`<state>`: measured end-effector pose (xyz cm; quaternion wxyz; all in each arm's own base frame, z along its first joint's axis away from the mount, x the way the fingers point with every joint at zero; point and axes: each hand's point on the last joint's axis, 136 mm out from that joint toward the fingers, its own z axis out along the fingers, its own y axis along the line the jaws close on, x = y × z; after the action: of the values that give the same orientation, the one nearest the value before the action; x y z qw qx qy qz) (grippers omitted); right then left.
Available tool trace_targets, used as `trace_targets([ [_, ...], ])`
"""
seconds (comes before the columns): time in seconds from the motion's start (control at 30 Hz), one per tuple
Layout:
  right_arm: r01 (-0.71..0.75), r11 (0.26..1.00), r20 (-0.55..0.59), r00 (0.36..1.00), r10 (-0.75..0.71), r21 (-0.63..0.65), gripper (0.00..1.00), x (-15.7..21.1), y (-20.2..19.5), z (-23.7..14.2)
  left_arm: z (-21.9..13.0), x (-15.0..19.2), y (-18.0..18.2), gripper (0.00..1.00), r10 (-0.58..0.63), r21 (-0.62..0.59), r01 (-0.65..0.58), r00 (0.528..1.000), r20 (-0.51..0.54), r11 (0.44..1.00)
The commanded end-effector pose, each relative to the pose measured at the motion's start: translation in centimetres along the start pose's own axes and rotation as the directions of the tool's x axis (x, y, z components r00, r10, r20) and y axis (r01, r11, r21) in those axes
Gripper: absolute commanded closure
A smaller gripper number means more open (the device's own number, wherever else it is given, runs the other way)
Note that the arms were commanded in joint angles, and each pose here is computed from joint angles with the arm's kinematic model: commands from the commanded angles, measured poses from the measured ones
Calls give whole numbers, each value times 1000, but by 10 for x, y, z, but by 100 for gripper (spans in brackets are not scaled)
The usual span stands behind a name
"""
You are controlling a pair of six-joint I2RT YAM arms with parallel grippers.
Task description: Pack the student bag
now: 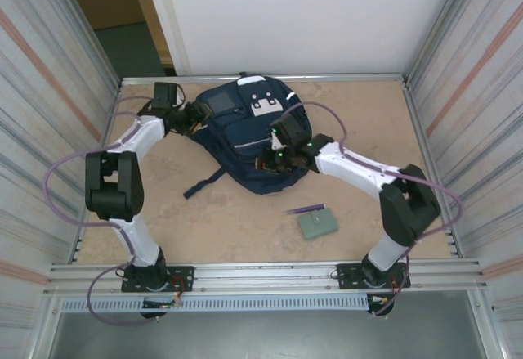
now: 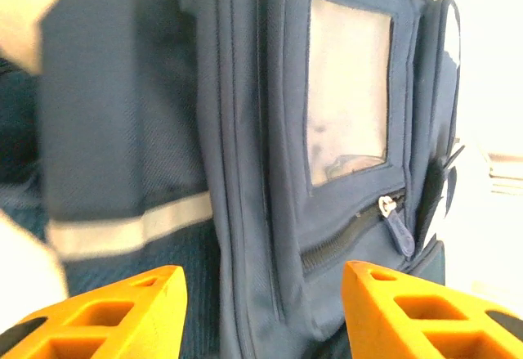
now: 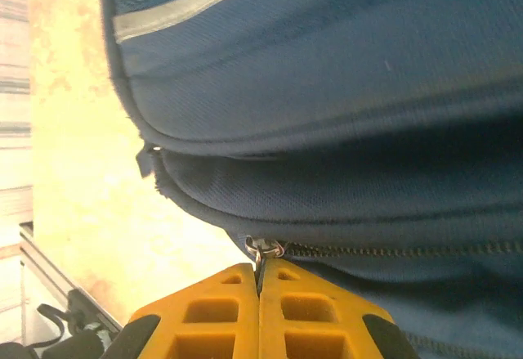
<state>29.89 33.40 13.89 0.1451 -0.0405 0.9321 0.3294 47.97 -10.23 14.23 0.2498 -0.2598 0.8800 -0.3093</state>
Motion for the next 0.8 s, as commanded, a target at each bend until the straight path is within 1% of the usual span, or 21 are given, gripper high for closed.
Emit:
trace_targets([
  [0.0,113,983,9,994,-113,-142,100,-17,53,12,-41,4,6,43,18,-41,-17,1000,11,999],
  [0.07,127,975,-4,992,-129,-184,100,-21,68,20,-59,21,16,41,12,-78,-12,1000,-8,997],
  [0.17,142,960,-27,988,-153,-243,100,-19,87,33,-75,55,29,39,-39,-70,36,998,-46,997],
  [0.23,145,952,-42,986,-162,-269,100,-17,94,41,-77,77,35,38,-85,-54,81,994,-68,995],
  [0.27,145,949,-52,985,-166,-281,100,-15,97,45,-74,92,39,38,-119,-44,116,988,-96,992],
  [0.33,147,943,-67,982,-175,-299,100,-12,103,50,-71,109,39,38,-147,-28,144,978,-145,989],
  [0.43,156,940,-82,979,-189,-304,100,-6,109,58,-70,120,38,39,-137,-34,134,976,-167,990],
  [0.53,160,938,-94,976,-197,-309,100,0,114,64,-71,120,35,41,-127,-40,123,983,-129,992],
  [0.6,167,938,-101,973,-206,-305,100,5,116,68,-71,120,33,44,-122,-36,119,988,-95,992],
  [0.67,173,939,-105,972,-212,-298,100,9,116,70,-69,120,31,50,-117,-27,116,991,-67,993],
  [0.73,176,939,-107,971,-216,-294,100,12,117,71,-64,122,30,62,-111,-30,109,992,-61,994],
  [0.77,178,938,-108,970,-219,-298,100,13,118,70,-61,124,31,72,-112,-36,110,991,-67,993],
])
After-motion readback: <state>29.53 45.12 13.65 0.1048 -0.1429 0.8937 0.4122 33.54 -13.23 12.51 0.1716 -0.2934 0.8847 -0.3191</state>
